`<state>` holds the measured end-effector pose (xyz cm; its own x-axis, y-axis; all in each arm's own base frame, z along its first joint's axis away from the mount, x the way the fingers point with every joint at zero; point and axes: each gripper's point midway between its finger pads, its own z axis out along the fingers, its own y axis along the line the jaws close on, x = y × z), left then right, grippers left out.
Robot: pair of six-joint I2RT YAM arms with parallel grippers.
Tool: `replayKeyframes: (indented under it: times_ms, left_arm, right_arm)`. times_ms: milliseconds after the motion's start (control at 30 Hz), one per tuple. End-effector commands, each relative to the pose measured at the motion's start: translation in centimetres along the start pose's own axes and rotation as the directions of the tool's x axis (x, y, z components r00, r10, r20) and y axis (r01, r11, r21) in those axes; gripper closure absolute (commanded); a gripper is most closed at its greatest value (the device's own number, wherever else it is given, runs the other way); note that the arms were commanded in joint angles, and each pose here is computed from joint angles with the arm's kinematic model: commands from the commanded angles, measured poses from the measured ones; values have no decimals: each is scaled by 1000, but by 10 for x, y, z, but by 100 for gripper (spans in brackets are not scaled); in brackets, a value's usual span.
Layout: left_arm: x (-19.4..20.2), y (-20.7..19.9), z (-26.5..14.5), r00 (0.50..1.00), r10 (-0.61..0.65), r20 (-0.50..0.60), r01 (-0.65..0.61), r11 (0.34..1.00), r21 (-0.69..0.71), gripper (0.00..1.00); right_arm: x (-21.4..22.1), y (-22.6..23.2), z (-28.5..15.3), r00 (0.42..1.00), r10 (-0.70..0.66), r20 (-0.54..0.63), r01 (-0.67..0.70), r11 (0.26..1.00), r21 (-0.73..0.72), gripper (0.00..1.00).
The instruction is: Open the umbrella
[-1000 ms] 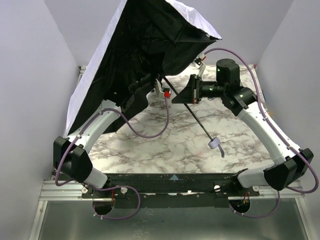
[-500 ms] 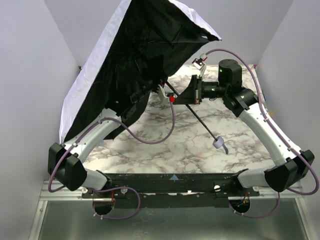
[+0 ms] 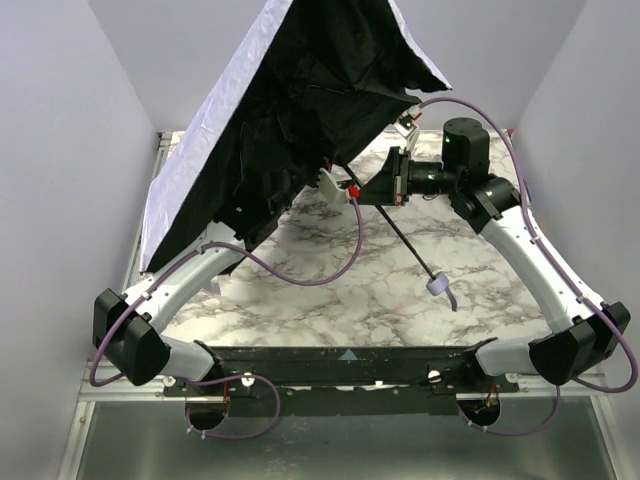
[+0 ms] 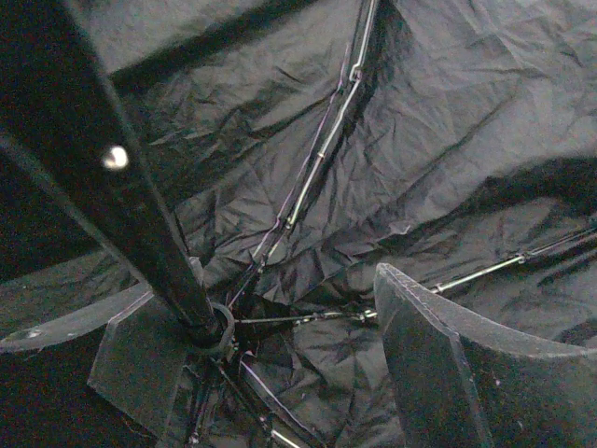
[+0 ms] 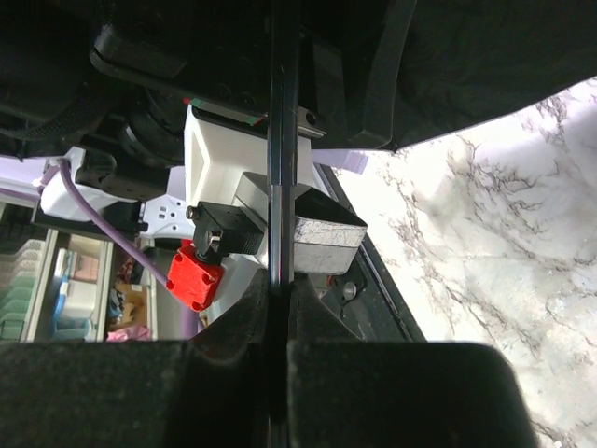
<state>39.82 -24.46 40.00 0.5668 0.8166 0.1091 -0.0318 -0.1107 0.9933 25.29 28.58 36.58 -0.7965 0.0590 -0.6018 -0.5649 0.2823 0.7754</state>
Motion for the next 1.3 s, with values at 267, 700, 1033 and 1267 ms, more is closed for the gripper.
replayKeyframes:
  times_ms: [267,700,1033,1267]
  left_arm:
    - [-33,12,4,947,-259,188,289,945,-151,42]
    - [-18,31,19,946,-258,198,304,917,-258,85]
    - [26,40,20,983,-54,175,97,965,-243,100]
    - [28,47,26,980,113,164,-64,957,-282,100]
  right_arm:
    - [-40,19,-3,980,-123,158,139,986,-97,100]
    - [-25,13,-6,980,-158,122,169,982,-86,100]
    - [20,-41,-33,945,-307,-112,324,926,193,51]
    - [55,-65,-46,915,-270,-300,343,911,228,49]
